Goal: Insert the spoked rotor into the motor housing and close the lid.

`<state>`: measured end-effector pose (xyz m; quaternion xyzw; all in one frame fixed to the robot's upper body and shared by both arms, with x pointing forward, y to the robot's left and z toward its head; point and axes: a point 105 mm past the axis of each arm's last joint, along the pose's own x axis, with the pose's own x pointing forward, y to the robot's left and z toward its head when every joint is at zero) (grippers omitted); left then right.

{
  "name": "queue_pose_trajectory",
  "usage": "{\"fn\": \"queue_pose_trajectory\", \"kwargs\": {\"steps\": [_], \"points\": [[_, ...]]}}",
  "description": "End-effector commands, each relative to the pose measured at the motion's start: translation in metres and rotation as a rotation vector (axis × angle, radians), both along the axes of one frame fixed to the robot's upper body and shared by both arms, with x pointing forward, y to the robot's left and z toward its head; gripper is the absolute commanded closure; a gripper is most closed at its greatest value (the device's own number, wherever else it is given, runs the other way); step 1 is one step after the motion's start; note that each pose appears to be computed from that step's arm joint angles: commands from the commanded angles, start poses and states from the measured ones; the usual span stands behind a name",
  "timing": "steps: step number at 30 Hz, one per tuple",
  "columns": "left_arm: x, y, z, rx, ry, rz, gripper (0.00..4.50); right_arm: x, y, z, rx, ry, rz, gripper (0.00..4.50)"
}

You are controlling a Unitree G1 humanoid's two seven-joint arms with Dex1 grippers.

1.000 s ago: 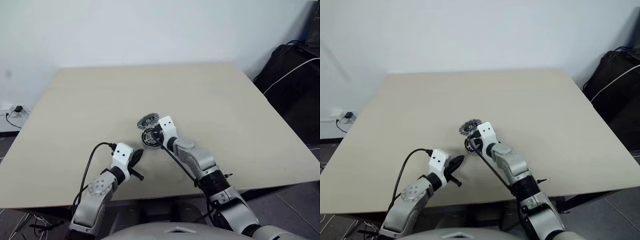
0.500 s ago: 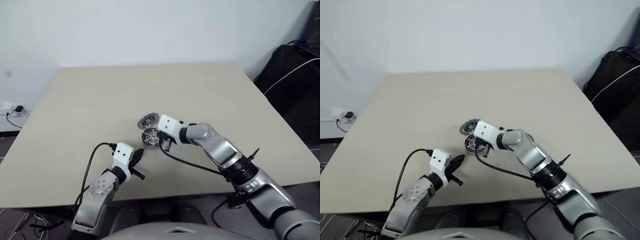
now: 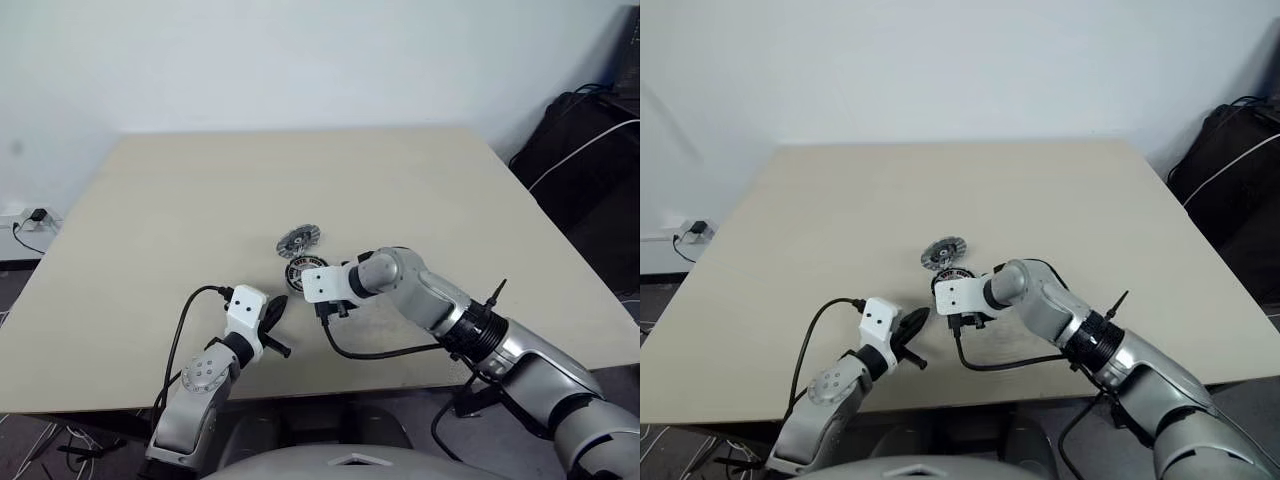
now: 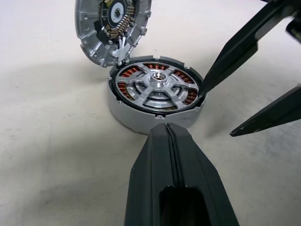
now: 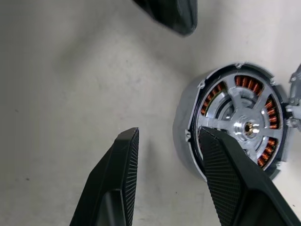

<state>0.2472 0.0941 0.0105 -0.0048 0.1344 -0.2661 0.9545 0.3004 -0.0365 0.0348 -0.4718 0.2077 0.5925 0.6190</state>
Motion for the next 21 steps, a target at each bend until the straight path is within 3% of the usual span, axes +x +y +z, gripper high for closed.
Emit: {"fn": "queue_pose_trajectory", "kwargs": {"steps": [1,15,21], "points": [[0.004,0.001,0.01,-0.007,-0.048,0.01,4.5,0.013,0.001,0.011,0.007,-0.049,0.004,2.34],[0.003,0.004,0.009,-0.003,-0.054,0.024,4.5,0.021,-0.003,-0.006,-0.029,0.0,-0.033,2.34],[0.002,0.004,0.008,-0.005,-0.05,0.024,4.5,0.022,-0.005,-0.01,-0.028,-0.019,-0.052,3.91]]}}
